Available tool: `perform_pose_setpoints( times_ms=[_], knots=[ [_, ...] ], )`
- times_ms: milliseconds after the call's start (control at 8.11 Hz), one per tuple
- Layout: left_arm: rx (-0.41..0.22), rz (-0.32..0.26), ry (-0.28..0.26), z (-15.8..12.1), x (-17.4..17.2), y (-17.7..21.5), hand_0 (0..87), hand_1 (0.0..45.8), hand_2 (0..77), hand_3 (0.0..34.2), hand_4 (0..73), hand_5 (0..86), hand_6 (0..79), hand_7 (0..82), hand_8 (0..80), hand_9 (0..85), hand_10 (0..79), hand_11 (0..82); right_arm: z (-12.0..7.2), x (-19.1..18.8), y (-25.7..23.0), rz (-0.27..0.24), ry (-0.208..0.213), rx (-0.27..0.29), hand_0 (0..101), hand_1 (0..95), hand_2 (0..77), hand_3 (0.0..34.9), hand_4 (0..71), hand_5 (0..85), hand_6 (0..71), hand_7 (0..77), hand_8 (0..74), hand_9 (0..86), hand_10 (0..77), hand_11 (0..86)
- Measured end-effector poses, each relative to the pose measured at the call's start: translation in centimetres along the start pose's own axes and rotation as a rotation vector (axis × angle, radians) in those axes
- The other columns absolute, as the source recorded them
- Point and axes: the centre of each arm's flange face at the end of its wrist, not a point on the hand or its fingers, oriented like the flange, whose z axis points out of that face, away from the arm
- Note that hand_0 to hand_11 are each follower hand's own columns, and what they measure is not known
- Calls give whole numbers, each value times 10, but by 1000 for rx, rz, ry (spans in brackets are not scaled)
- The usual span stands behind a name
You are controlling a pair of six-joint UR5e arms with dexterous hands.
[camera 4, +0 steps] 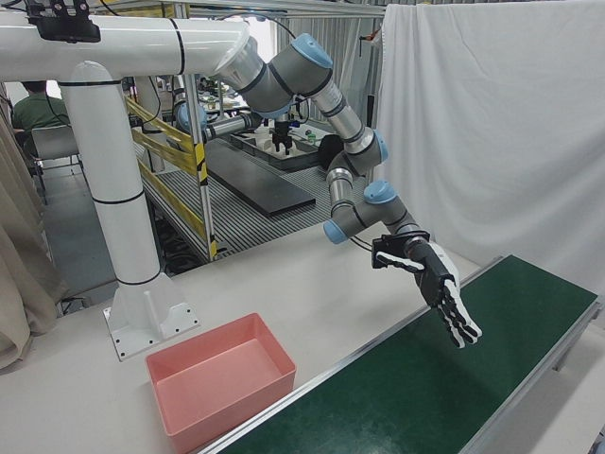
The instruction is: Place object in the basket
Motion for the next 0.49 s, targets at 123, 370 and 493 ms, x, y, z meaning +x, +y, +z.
perform_pose_setpoints(
  times_ms=[123, 370, 493],
  knots=[
    [0, 0, 1, 0, 0, 0, 492, 16, 5, 0, 104, 27, 5, 5, 11, 5, 33, 60, 0, 0, 0, 0, 0, 0, 1, 0, 11, 1, 5, 0, 0, 5, 0, 0, 5, 0],
    [0, 1, 1, 0, 0, 0, 493, 16, 5, 0, 104, 27, 5, 5, 11, 5, 33, 60, 0, 0, 0, 0, 0, 0, 2, 0, 11, 2, 5, 0, 0, 5, 0, 0, 0, 0],
    [1, 2, 0, -1, 0, 0, 493, 16, 5, 0, 104, 27, 5, 5, 11, 5, 33, 60, 0, 0, 0, 0, 0, 0, 1, 0, 11, 2, 5, 0, 0, 5, 0, 0, 5, 0]
  ],
)
